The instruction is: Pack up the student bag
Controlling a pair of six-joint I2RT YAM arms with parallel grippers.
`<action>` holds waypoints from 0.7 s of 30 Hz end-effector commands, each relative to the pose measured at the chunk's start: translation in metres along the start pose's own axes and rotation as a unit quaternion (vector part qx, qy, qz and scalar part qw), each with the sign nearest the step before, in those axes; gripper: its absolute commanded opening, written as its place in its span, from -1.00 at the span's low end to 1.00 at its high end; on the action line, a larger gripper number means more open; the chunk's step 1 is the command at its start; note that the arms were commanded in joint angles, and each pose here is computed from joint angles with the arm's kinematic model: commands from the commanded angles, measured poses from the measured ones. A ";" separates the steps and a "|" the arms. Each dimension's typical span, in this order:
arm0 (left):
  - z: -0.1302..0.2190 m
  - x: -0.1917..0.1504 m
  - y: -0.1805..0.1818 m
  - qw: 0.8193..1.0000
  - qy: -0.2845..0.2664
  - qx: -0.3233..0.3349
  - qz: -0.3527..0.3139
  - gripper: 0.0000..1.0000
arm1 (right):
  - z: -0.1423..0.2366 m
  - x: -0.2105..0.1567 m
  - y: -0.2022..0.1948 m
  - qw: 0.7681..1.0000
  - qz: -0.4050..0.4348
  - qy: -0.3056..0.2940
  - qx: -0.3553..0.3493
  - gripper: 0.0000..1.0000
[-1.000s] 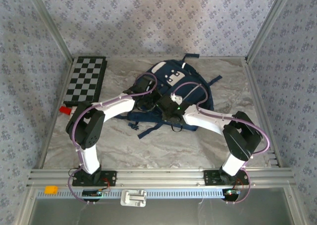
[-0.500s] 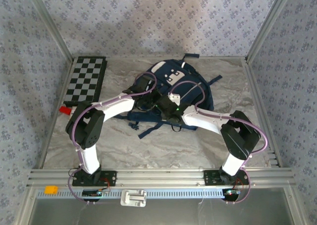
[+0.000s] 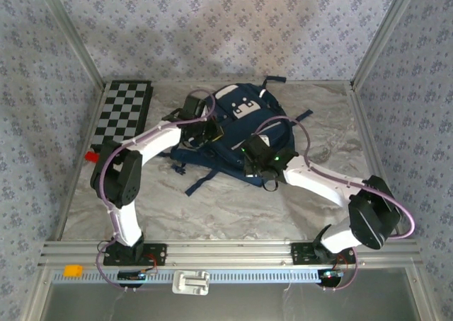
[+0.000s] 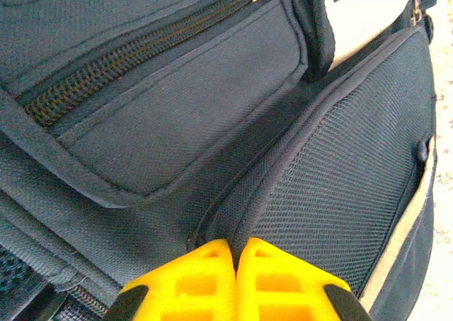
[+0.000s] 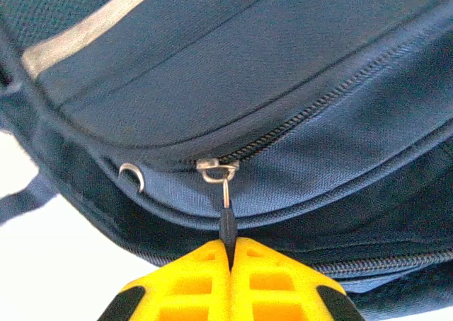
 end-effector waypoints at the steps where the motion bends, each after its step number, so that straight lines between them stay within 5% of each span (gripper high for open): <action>1: 0.012 0.052 0.003 0.996 -0.049 -0.024 -0.070 -1.00 | -0.003 -0.013 0.038 0.994 0.076 0.053 0.057 -1.00; 3: 0.016 0.060 0.003 0.995 -0.045 -0.050 -0.075 -0.96 | -0.004 -0.006 0.071 0.992 0.076 0.046 0.095 -1.00; 8: 0.040 0.045 0.000 0.995 -0.043 -0.078 -0.044 -0.02 | -0.017 0.008 0.088 0.994 0.041 0.036 0.098 -1.00; 15: 0.045 -0.022 0.021 0.987 -0.035 -0.090 0.131 0.04 | -0.030 -0.002 0.072 0.995 0.018 0.048 0.085 -1.00; 21: 0.029 -0.044 0.004 0.983 -0.011 -0.084 0.163 -0.02 | -0.031 -0.002 0.071 0.996 0.025 0.044 0.075 -1.00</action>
Point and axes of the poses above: each hand's point on the last joint's axis, 136 mm out from that joint toward the fingers, its own z axis back along the fingers, its own y axis along the line the jaws close on, x = y × z, the point moved 3 cm from there along z, back along the fingers, and after that the axes turned 12 degrees about -z, right-handed, at the moved point
